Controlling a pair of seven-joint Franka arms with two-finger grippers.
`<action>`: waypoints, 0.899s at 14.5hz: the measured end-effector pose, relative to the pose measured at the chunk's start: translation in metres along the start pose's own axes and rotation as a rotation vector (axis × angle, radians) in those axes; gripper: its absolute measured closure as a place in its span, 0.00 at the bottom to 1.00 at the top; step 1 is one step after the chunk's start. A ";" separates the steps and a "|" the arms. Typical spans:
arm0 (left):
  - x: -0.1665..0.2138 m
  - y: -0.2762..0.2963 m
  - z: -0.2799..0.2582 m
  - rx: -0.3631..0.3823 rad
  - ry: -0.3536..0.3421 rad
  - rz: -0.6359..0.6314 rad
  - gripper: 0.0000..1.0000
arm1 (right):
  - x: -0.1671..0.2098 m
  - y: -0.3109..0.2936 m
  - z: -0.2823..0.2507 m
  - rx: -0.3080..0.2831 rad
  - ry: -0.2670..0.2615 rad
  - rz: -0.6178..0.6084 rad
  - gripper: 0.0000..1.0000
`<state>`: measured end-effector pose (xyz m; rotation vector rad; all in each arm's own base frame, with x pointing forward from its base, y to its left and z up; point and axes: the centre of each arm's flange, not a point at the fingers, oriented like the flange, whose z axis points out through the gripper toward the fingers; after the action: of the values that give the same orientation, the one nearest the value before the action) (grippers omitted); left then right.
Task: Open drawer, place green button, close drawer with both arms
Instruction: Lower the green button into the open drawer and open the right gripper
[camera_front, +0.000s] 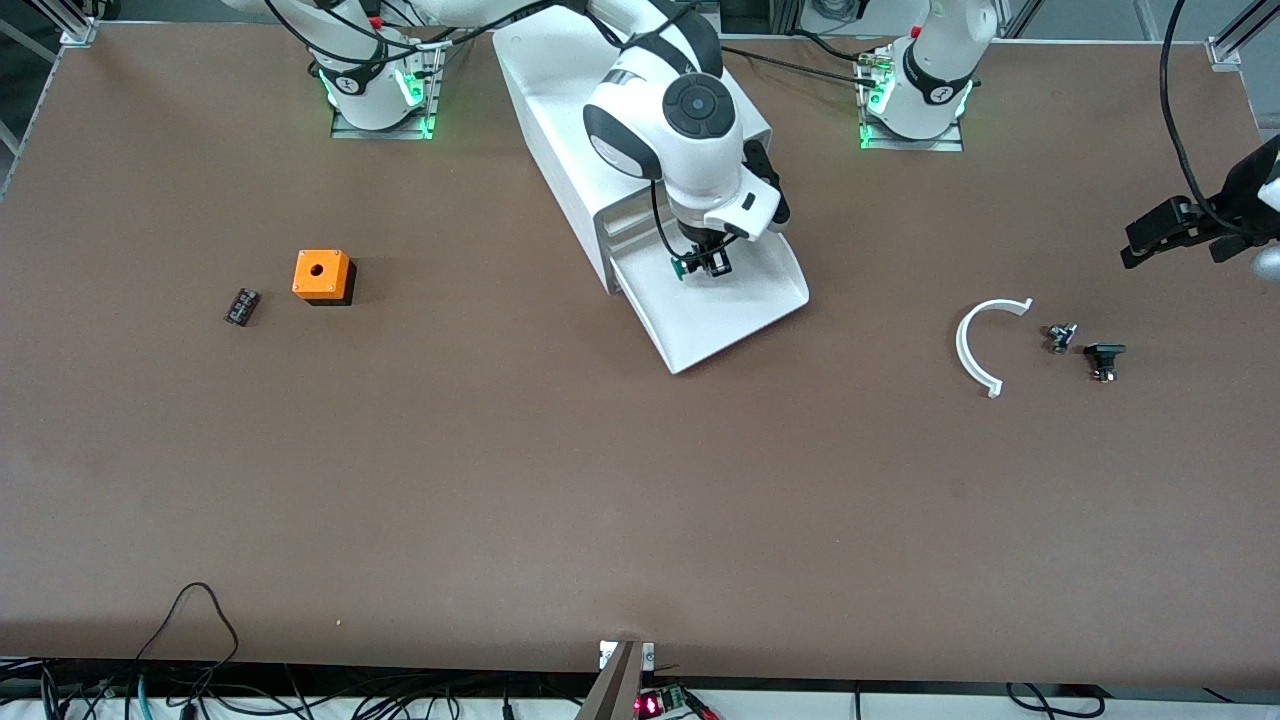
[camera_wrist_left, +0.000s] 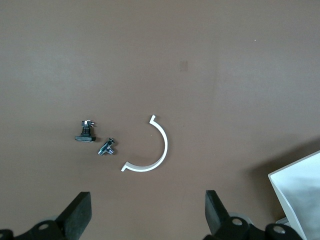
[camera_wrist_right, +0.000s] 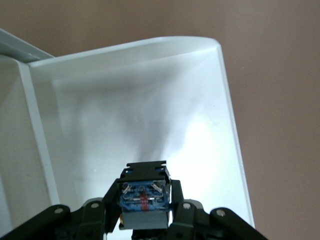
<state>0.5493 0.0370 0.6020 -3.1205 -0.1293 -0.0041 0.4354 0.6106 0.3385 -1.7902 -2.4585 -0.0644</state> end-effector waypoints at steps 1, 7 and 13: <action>0.000 0.000 0.000 0.000 0.000 0.000 0.00 | 0.002 -0.002 0.008 0.009 -0.004 -0.005 0.57; 0.000 0.000 0.000 0.000 -0.001 0.000 0.00 | 0.017 -0.012 0.045 0.025 -0.003 -0.029 0.57; 0.005 0.002 0.006 -0.001 0.003 0.005 0.00 | 0.017 -0.010 0.055 0.021 0.004 0.047 0.40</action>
<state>0.5544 0.0352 0.5964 -3.1215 -0.1220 -0.0088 0.4171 0.6291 0.2856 -1.8361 -2.4041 -0.0382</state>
